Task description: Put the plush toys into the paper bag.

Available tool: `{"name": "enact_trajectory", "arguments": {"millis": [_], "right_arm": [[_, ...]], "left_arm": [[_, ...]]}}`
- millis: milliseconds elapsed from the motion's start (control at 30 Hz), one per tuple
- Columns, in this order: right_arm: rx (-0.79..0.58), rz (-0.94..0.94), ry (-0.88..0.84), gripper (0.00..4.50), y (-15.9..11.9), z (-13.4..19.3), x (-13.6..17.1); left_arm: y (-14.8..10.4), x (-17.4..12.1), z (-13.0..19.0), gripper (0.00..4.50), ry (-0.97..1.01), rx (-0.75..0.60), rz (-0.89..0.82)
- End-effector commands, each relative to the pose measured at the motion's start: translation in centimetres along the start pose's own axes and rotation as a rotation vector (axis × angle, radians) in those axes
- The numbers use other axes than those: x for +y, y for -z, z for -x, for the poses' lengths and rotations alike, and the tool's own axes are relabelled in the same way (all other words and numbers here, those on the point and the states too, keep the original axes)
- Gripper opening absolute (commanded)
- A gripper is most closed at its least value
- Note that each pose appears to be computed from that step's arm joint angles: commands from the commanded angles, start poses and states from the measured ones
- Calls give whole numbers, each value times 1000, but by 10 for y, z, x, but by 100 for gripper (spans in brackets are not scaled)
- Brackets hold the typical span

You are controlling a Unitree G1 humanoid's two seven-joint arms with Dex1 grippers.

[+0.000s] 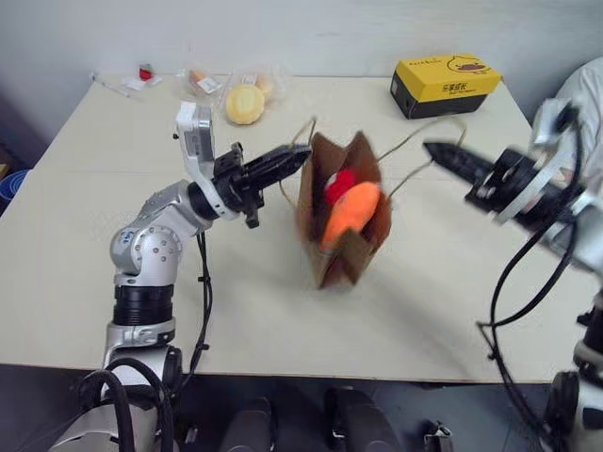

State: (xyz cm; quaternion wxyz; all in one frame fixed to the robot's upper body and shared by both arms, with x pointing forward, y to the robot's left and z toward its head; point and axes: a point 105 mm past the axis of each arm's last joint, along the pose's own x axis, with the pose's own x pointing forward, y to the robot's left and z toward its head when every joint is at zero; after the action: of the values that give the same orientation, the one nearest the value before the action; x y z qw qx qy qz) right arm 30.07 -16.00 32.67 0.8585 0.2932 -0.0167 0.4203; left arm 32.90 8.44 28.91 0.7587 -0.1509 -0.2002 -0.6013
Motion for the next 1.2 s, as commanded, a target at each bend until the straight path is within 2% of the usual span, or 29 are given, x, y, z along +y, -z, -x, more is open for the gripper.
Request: {"name": "enact_trajectory", "arguments": {"millis": [33,233,367,600,867,967,1033,1133,1200], "right_arm": [[58,2,-75,2,13,-14,14],[196,56,32,2,70,-17,-19],[273,140,77,2,97,-8,-35],[230,160,53,2,90,-5,-35],[63,225,98,2,60,-6,-43],[52,204,114,2,59,-4,-47],[51,233,125,0,57,-3,-50],[48,228,93,60,59,-2,-46],[31,230,71,126,58,-1,-42]], "left_arm": [[-11,12,11,0,-98,-26,-83],[6,21,23,0,-209,37,-122],[26,16,22,0,-186,129,-162],[26,13,17,0,-176,106,-169],[21,8,10,0,-140,83,-170],[20,8,8,0,-129,75,-159],[19,9,7,42,-128,72,-153],[19,8,6,123,-123,68,-146],[18,8,5,185,-118,61,-138]]}}
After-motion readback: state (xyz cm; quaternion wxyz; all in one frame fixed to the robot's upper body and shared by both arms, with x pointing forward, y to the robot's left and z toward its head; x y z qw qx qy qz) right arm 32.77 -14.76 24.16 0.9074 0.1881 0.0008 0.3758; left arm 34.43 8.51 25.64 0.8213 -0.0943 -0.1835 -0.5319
